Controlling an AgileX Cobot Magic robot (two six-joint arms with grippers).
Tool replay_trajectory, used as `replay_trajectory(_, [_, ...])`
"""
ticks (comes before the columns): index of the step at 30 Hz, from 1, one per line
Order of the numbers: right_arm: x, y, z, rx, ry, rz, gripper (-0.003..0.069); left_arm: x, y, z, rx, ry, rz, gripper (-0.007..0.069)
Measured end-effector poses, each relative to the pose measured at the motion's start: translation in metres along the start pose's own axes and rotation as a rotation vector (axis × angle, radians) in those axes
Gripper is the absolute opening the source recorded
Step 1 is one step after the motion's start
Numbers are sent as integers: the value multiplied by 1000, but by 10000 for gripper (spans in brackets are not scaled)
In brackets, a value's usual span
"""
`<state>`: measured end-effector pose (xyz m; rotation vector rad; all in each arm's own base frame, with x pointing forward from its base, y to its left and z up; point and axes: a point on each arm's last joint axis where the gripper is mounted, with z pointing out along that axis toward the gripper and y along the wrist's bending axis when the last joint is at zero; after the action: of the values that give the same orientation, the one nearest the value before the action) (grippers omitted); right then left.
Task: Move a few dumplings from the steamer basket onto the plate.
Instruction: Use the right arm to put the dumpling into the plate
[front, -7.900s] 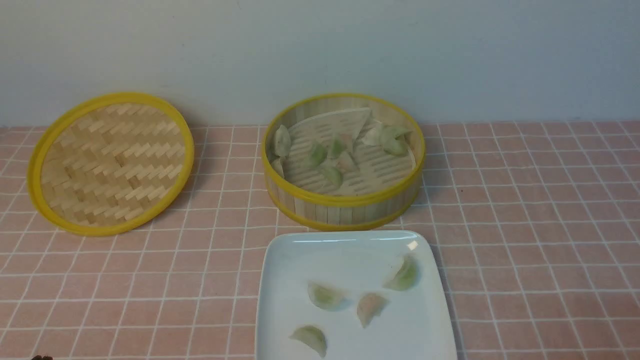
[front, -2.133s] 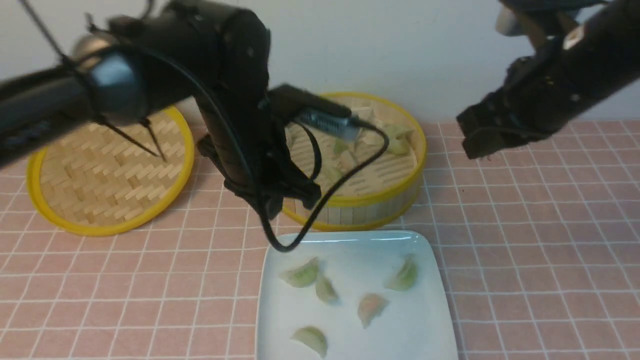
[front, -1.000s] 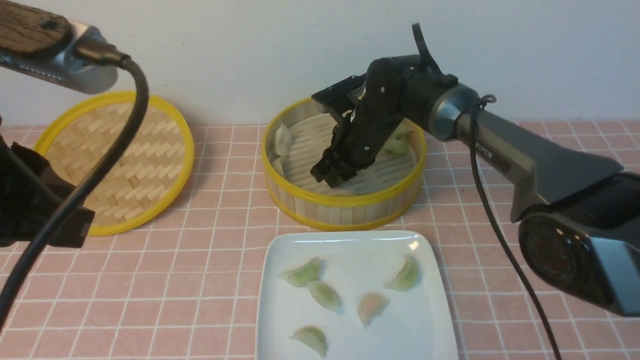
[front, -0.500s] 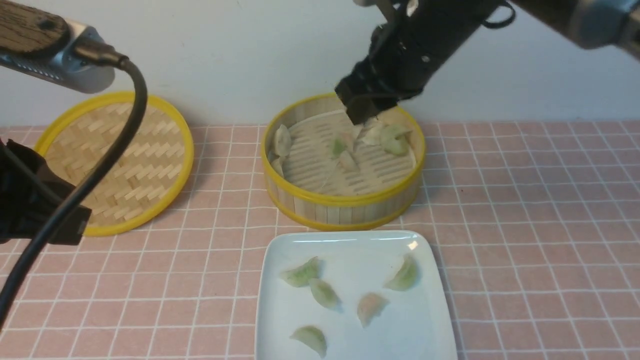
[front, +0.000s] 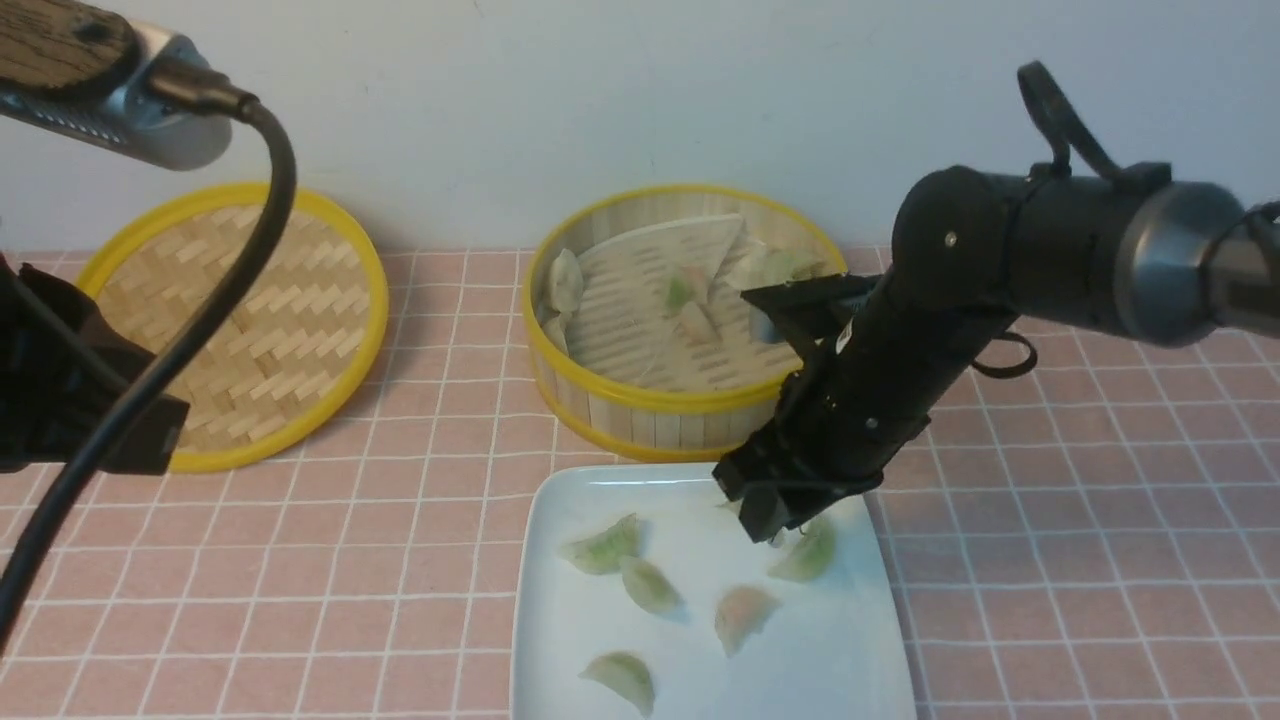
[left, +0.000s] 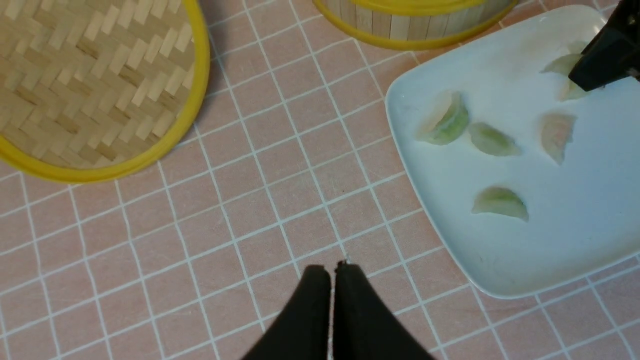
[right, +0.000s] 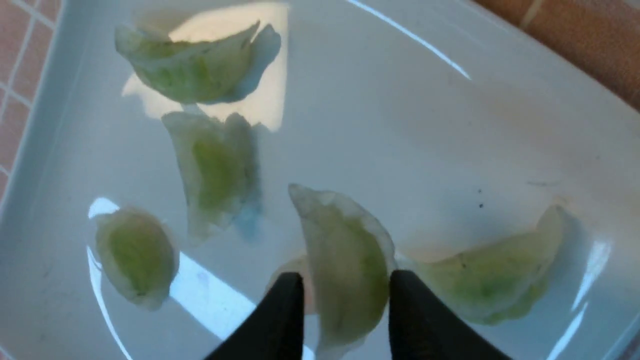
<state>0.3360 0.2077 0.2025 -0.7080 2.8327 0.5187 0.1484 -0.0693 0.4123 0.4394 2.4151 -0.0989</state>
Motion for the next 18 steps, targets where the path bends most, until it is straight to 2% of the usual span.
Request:
replay_trajectory(1, [-1,1,0,-8,-7,8,308,0,0,0,0,0,0,-6])
replay_trajectory(4, [-3,3,-4,-18,-8,21,397,0,0,0,0,0,0,-6])
replay_trajectory(5, [-3,6,-10,-28,11,25,447,0,0,0,0,0,0,-6])
replay_trajectory(6, [-5,9,-18,-34,19,23,473,0,0,0,0,0,0,-6])
replay_trajectory(8, [-4,11,-25,-39,38,20,481,0,0,0,0,0,0,-6])
replay_trajectory(11, [1,21,-67,-10,5,-10,402,0,0,0,1,0,0,-6])
replay_trajectory(14, [13,32,-118,36,-104,-38,230,0,0,0,2,-3,-1,-6])
replay_trajectory(17, [44,49,-195,83,-297,-63,43,-2,-1,0,9,-26,-3,-6])
replay_trajectory(18, [54,53,-212,91,-346,-70,27,-3,-1,0,14,-37,-4,-6])
